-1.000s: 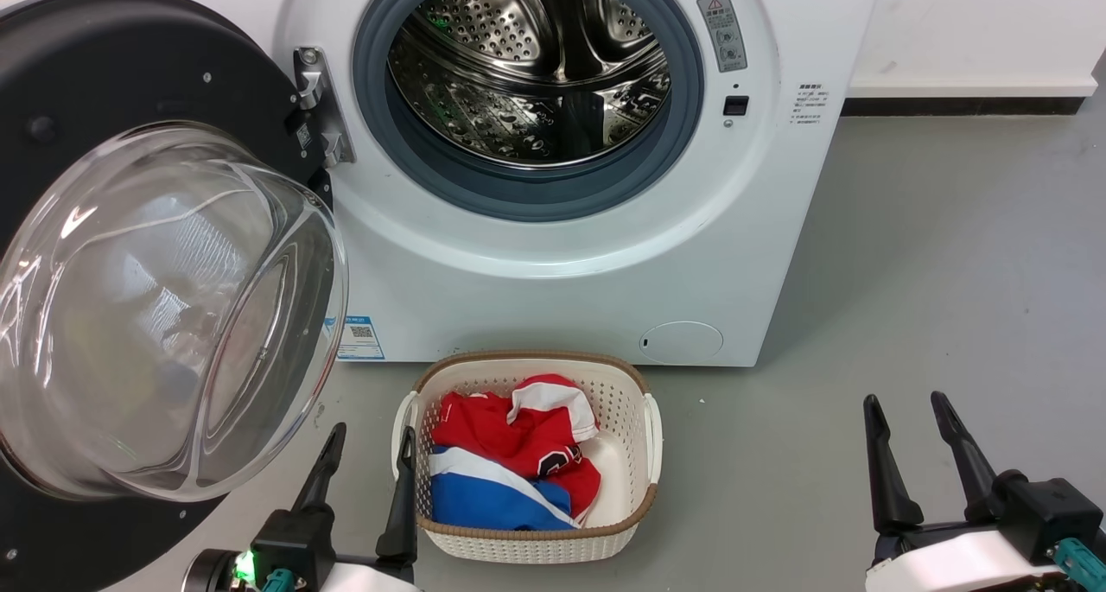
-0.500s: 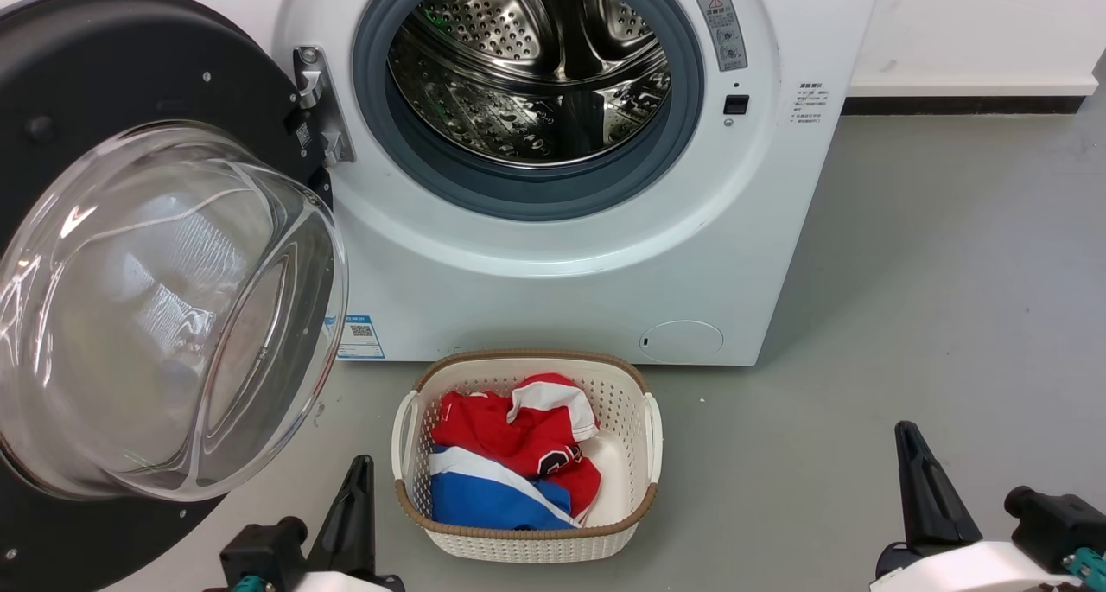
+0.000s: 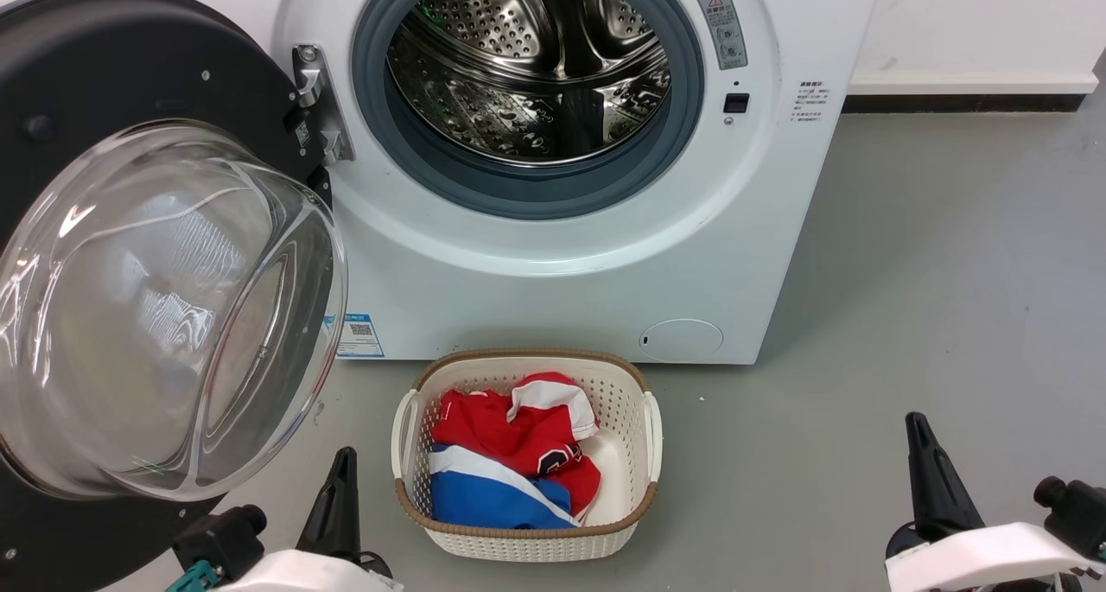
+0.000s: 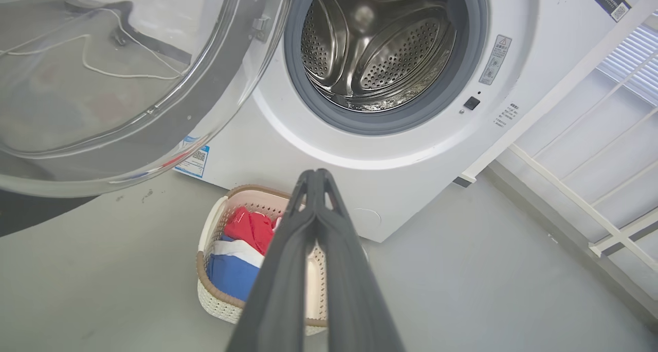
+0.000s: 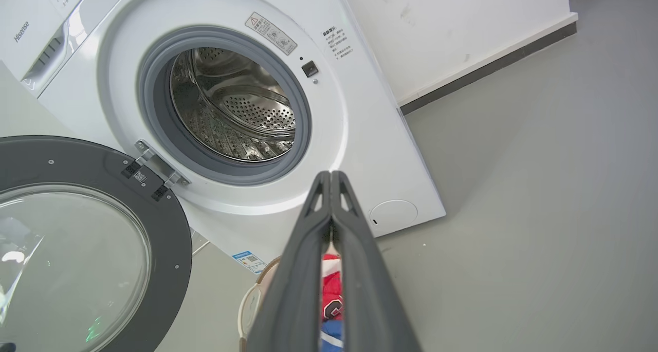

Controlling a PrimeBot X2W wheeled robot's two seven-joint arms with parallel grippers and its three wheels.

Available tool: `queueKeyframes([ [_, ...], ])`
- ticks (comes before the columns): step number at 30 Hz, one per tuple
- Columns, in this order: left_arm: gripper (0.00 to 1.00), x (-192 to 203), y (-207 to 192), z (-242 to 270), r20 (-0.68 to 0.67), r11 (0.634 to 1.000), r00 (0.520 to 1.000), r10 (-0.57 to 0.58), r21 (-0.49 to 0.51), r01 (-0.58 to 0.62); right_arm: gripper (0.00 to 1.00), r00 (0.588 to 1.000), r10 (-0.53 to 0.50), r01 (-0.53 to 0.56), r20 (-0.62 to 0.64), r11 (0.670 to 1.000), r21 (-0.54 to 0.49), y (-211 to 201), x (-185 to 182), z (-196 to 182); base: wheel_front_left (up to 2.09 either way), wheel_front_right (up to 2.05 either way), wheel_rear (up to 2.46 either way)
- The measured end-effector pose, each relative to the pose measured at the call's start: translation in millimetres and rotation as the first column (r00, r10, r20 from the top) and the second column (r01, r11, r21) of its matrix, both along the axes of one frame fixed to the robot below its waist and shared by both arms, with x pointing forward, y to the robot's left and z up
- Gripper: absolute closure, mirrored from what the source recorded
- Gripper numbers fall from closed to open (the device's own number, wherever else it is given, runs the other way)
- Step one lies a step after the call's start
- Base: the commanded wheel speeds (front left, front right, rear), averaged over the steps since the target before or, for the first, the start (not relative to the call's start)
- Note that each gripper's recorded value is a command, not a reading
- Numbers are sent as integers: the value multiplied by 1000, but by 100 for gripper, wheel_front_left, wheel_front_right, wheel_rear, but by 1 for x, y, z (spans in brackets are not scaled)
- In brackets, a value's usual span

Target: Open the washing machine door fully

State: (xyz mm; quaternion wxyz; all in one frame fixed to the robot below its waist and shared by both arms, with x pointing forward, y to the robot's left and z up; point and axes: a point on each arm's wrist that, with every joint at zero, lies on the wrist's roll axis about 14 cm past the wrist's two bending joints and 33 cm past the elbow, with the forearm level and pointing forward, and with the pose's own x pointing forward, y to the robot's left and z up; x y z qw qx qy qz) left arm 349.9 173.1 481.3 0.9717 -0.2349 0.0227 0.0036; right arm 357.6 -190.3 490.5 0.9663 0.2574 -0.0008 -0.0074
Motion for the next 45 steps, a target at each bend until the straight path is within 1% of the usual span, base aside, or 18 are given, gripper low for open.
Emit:
queueKeyframes([
  [10,100,5,6,0,-19,987,1000,24,-156,-27,100,1000,-16,18,-14,988,152,-4,4,0,0,0,0],
  [21,100,10,11,1,-33,951,999,36,-307,-45,100,999,-23,30,-27,955,295,-6,8,-1,0,0,0],
  [31,100,15,14,2,-40,903,998,42,-427,-55,100,999,-24,35,-30,912,409,-7,12,1,0,0,0],
  [45,100,20,17,4,-44,822,998,45,-566,-62,100,999,-21,37,-35,837,546,-9,16,2,0,0,0],
])
